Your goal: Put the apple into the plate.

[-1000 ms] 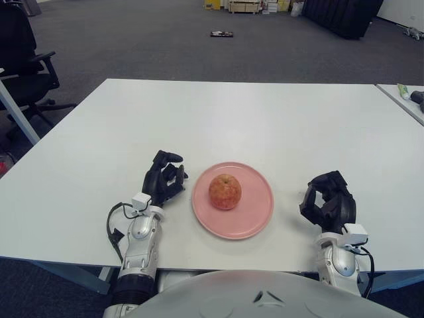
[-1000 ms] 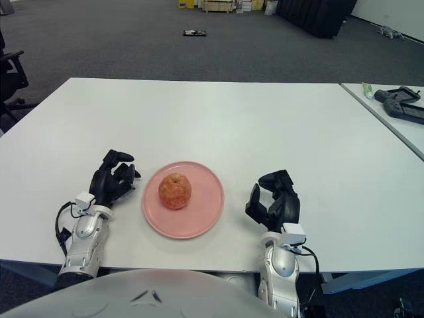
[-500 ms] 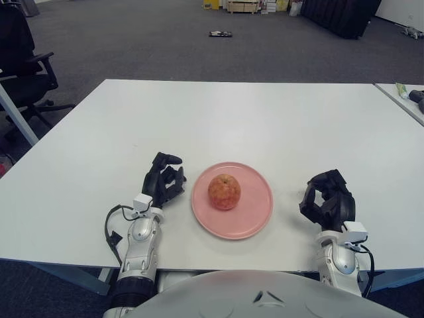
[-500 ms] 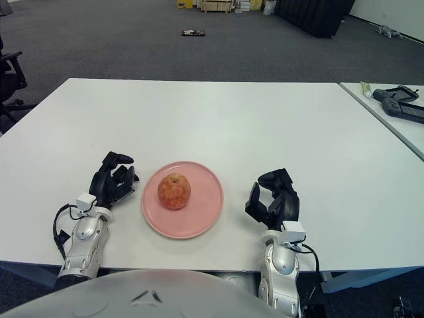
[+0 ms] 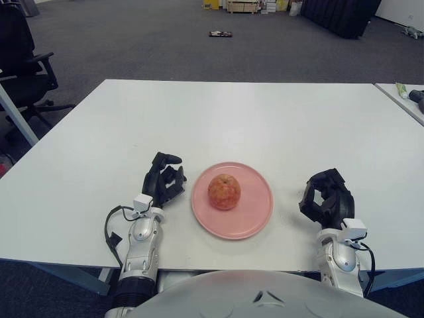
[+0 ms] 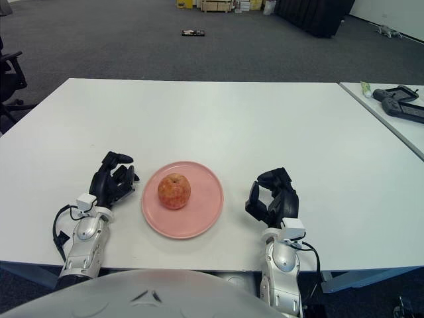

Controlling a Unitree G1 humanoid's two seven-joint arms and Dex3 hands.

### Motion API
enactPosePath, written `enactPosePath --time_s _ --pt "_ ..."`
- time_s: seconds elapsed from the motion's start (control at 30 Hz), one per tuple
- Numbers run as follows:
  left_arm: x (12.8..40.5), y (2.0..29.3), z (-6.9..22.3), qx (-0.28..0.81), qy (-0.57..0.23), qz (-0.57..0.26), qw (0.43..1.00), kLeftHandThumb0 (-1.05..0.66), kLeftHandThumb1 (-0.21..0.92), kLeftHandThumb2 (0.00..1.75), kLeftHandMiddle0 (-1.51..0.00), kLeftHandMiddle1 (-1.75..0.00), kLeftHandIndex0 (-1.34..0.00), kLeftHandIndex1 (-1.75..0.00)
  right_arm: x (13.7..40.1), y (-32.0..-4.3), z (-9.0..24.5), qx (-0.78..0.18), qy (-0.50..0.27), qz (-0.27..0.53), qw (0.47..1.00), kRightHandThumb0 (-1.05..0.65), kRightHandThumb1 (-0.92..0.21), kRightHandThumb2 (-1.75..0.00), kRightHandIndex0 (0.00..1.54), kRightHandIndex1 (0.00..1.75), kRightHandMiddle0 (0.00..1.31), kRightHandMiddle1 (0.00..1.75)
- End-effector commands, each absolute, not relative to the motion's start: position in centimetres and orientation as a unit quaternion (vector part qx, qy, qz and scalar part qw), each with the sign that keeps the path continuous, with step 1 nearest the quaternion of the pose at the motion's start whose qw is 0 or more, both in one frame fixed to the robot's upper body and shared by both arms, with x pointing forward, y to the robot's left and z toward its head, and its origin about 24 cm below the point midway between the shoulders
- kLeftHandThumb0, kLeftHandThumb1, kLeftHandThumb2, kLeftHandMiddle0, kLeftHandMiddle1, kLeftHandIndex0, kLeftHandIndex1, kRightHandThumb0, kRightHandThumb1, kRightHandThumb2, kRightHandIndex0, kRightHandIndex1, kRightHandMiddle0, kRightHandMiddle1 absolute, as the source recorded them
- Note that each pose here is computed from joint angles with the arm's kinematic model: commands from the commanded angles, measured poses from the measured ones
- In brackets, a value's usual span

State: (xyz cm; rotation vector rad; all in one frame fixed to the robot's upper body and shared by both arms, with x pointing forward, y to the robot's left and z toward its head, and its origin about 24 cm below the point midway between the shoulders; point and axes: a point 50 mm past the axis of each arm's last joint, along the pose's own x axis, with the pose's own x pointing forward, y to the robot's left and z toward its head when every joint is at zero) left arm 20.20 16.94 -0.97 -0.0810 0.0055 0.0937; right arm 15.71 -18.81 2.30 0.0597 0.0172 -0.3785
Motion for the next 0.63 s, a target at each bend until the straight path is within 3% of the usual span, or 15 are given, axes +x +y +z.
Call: enactPosePath --time_s 0.0,0.6 --pt "20.45 17.08 -0.66 -0.048 -0.010 0.052 0.997 -0.40 0.60 0.96 -0.68 -1.75 -0.40 -1.75 16.23 -18.76 2.97 0.033 -0.004 -0.182 0.983 -0.44 -0.43 -1.19 1.12 1.75 0.52 1.75" --pt "19.72 17.78 -0.70 -0.028 -0.010 0.061 0.998 -0.41 0.58 1.00 -0.70 -1.75 -0.41 -1.75 15.71 -18.09 2.82 0.056 -0.001 -0.172 0.984 -0.44 -0.44 -1.18 1.15 1.75 0.52 1.75"
